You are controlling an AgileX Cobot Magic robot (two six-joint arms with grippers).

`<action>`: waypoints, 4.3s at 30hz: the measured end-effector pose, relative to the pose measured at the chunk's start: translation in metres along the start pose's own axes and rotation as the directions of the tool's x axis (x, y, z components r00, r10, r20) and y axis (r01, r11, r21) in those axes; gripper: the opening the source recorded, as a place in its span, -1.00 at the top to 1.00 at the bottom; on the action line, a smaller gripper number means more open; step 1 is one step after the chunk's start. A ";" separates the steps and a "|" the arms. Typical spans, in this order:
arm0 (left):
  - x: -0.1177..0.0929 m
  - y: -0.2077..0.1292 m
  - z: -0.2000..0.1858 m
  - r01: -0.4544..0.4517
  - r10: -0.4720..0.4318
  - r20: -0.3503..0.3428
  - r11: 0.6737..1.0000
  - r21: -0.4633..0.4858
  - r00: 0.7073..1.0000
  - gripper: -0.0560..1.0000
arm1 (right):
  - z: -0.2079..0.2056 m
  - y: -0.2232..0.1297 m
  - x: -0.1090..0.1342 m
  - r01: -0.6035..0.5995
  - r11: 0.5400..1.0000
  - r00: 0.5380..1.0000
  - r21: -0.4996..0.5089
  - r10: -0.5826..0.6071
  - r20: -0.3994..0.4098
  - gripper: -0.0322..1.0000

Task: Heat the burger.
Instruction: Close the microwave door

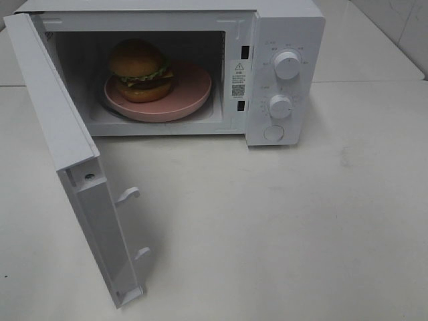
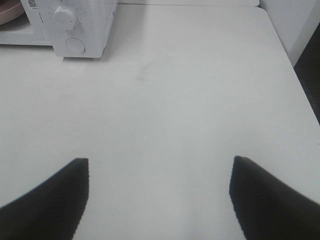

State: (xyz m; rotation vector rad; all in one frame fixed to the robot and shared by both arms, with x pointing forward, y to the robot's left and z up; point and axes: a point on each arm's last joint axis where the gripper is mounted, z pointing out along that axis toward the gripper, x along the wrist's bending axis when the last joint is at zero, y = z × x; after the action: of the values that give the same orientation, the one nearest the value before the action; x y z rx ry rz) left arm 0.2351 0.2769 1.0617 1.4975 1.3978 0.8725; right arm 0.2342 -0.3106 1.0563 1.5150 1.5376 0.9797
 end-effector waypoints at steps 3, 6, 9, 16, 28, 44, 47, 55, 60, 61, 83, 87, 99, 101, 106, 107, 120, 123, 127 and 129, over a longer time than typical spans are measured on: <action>0.000 0.008 -0.002 0.003 -0.004 -0.005 0.998 -0.063 1.000 -0.94 | 0.000 0.000 0.000 0.000 1.000 1.000 0.000 0.000 0.000 -0.53; 0.002 0.015 0.003 0.012 -0.013 -0.011 0.997 -0.076 1.000 -0.88 | 0.000 0.000 0.000 0.000 1.000 1.000 0.000 0.000 0.000 -0.53; 0.004 0.019 0.006 0.020 -0.021 -0.015 0.996 -0.085 1.000 -0.80 | 0.000 0.000 0.000 0.000 1.000 1.000 0.000 0.000 0.000 -0.53; 0.013 0.037 0.029 0.054 -0.057 -0.039 0.996 -0.075 0.998 -0.06 | 0.000 0.000 0.000 0.000 1.000 1.000 0.000 0.000 0.000 -0.52; 0.033 0.048 0.076 0.031 -0.022 -0.119 0.996 0.081 0.993 0.89 | 0.000 0.000 0.000 0.000 1.000 1.000 0.000 0.000 0.000 -0.52; 0.059 0.023 0.136 -0.012 0.015 -0.233 1.000 0.014 0.972 0.89 | 0.000 0.000 0.000 0.000 1.000 1.000 0.000 0.000 0.000 -0.52; 0.065 0.017 0.147 -0.040 0.032 -0.266 0.999 -0.022 0.963 0.89 | 0.000 0.000 0.000 0.000 1.000 1.000 0.000 0.000 0.000 -0.52; 0.074 0.012 0.168 -0.112 0.094 -0.301 0.993 -0.043 0.949 0.89 | 0.000 0.000 0.000 0.000 1.000 1.000 0.000 0.000 0.000 -0.52; 0.075 0.012 0.180 -0.139 0.116 -0.284 0.989 -0.060 0.952 0.89 | 0.000 0.000 0.000 0.000 1.000 1.000 0.000 0.000 0.000 -0.52; 0.074 0.012 0.186 -0.135 0.112 -0.260 0.988 -0.073 0.959 0.89 | 0.000 0.000 0.000 0.000 1.000 1.000 0.000 0.000 0.000 -0.52; 0.036 -0.015 0.246 -0.161 0.200 0.242 0.972 -0.174 0.949 0.89 | 0.000 0.000 0.000 0.000 1.000 1.000 0.000 0.000 0.000 -0.52; 0.025 -0.018 0.254 -0.161 0.205 0.296 0.973 -0.167 0.933 0.89 | 0.000 0.000 0.000 0.000 1.000 1.000 0.000 0.000 0.000 -0.52; -0.014 -0.029 0.285 -0.135 0.172 0.356 0.983 -0.126 0.919 0.89 | 0.000 0.000 0.000 0.000 1.000 1.000 0.000 0.000 0.000 -0.52; -0.026 -0.029 0.291 -0.133 0.172 0.366 0.983 -0.130 0.915 0.89 | 0.000 0.000 0.000 0.000 1.000 1.000 0.000 0.000 0.000 -0.52; -0.042 -0.027 0.301 -0.113 0.158 0.367 0.984 -0.139 0.917 0.89 | 0.000 0.000 0.000 0.000 1.000 1.000 0.000 0.000 0.000 -0.52; -0.049 -0.024 0.306 -0.100 0.148 0.368 0.984 -0.146 0.918 0.89 | 0.000 0.000 0.000 0.000 1.000 1.000 0.000 0.000 0.000 -0.52; -0.090 -0.012 0.336 -0.007 0.058 0.306 0.986 -0.165 0.950 0.89 | 0.000 0.000 0.000 0.000 1.000 1.000 0.000 0.000 0.000 -0.52; -0.102 -0.011 0.344 0.000 0.049 0.299 0.987 -0.161 0.953 0.89 | 0.000 0.000 0.000 0.000 1.000 1.000 0.000 0.000 0.000 -0.52; -0.116 -0.006 0.355 0.019 0.031 0.284 0.985 -0.172 0.958 0.89 | 0.000 0.000 0.000 0.000 1.000 1.000 0.000 0.000 0.000 -0.52; -0.118 -0.005 0.357 0.024 0.026 0.280 0.985 -0.172 0.960 0.89 | 0.000 0.000 0.000 0.000 1.000 1.000 0.000 0.000 0.000 -0.52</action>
State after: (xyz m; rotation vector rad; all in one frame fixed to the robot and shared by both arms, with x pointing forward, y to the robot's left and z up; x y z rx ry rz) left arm 0.5483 0.1107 0.9362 1.4251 1.0846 0.7286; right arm 0.2342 -0.3106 1.0563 1.5150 1.5376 0.9797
